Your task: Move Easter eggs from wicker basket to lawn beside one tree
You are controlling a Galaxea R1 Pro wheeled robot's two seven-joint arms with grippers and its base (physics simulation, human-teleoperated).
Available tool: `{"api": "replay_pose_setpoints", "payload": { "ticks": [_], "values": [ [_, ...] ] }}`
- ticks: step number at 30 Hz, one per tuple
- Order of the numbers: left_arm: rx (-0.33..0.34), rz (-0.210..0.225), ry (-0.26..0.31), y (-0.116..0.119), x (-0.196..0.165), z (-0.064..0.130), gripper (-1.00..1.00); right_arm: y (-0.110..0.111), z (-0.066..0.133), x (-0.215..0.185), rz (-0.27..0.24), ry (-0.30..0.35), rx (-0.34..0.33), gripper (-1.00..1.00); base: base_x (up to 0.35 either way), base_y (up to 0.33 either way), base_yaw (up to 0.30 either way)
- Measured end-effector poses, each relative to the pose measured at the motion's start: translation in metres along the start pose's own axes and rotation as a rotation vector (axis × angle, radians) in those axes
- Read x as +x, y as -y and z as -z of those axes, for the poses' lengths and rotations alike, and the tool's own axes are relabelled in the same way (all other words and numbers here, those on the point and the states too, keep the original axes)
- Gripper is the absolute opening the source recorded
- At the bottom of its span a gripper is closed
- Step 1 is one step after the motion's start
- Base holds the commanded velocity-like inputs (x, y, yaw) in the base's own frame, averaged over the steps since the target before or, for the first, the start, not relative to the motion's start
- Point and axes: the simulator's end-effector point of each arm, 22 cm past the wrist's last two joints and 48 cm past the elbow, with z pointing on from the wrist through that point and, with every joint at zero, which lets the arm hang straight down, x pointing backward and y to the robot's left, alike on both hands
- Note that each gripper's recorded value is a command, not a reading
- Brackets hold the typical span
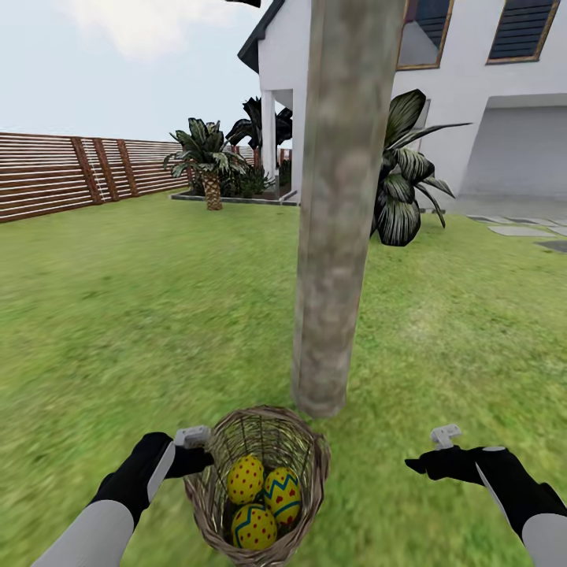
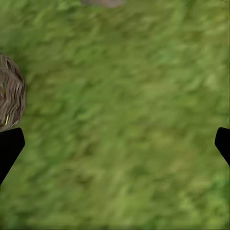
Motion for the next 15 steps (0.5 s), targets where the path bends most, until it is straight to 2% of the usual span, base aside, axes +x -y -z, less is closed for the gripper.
{"api": "replay_pose_setpoints", "payload": {
  "ticks": [15],
  "values": [
    [0.001,0.0,-0.002,0.006,-0.017,0.028,1.0,-0.001,0.024,-0.027,0.002,0.008,-0.004,1.0,0.0,0.0,0.0]
  ]
}}
